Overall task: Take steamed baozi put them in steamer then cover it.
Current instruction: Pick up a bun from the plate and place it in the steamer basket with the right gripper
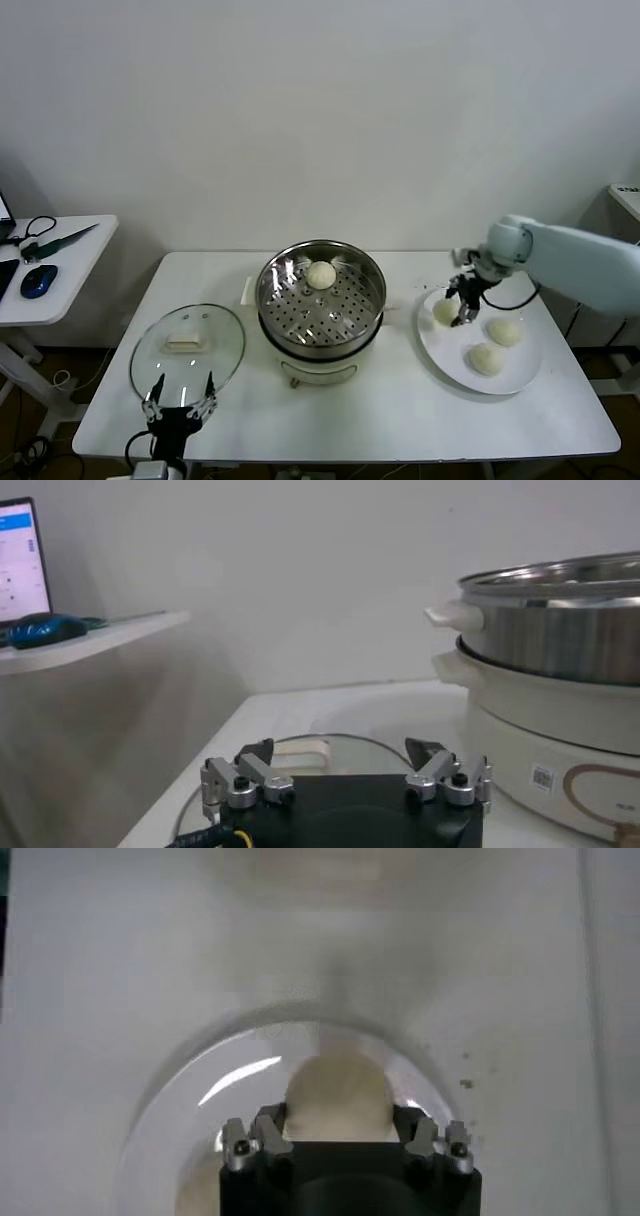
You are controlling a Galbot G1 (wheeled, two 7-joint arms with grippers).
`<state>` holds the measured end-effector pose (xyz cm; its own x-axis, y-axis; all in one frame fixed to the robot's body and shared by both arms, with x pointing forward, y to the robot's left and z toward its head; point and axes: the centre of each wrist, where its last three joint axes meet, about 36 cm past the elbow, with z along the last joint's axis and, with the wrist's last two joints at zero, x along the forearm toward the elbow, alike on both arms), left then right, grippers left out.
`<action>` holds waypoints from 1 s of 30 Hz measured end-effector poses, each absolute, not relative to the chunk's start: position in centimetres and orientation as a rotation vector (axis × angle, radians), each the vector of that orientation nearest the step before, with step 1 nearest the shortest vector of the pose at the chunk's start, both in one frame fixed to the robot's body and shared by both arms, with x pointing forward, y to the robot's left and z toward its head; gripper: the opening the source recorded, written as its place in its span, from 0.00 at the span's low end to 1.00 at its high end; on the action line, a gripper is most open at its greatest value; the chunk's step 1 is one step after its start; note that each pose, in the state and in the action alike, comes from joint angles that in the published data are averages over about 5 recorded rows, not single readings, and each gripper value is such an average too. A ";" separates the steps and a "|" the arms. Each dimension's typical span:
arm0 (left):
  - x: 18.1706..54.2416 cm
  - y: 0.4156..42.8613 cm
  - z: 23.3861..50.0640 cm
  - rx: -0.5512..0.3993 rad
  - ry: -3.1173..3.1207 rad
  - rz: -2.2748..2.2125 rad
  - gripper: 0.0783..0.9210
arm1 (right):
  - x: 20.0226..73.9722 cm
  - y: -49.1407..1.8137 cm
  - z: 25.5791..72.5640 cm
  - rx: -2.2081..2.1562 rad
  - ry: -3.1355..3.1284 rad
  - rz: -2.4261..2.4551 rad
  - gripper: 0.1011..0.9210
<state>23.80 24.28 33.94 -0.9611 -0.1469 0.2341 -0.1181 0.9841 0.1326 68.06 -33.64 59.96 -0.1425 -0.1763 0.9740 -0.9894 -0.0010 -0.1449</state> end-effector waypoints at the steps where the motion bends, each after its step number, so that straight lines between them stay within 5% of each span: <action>1: 23.8 24.2 34.0 0.193 -2.885 -0.171 0.88 | 68.2 -32.9 61.7 1.290 -1.454 1.248 0.72; 6: 23.8 24.0 34.3 0.184 -2.893 -0.166 0.88 | 67.8 -27.3 68.9 1.376 -1.509 1.286 0.72; 12: 23.9 24.1 34.9 0.185 -2.905 -0.162 0.88 | 66.0 -18.5 72.3 1.486 -1.510 1.318 0.72; 30: 24.1 24.9 35.4 0.189 -2.913 -0.176 0.88 | 66.1 -1.7 64.7 1.524 -1.391 1.406 0.72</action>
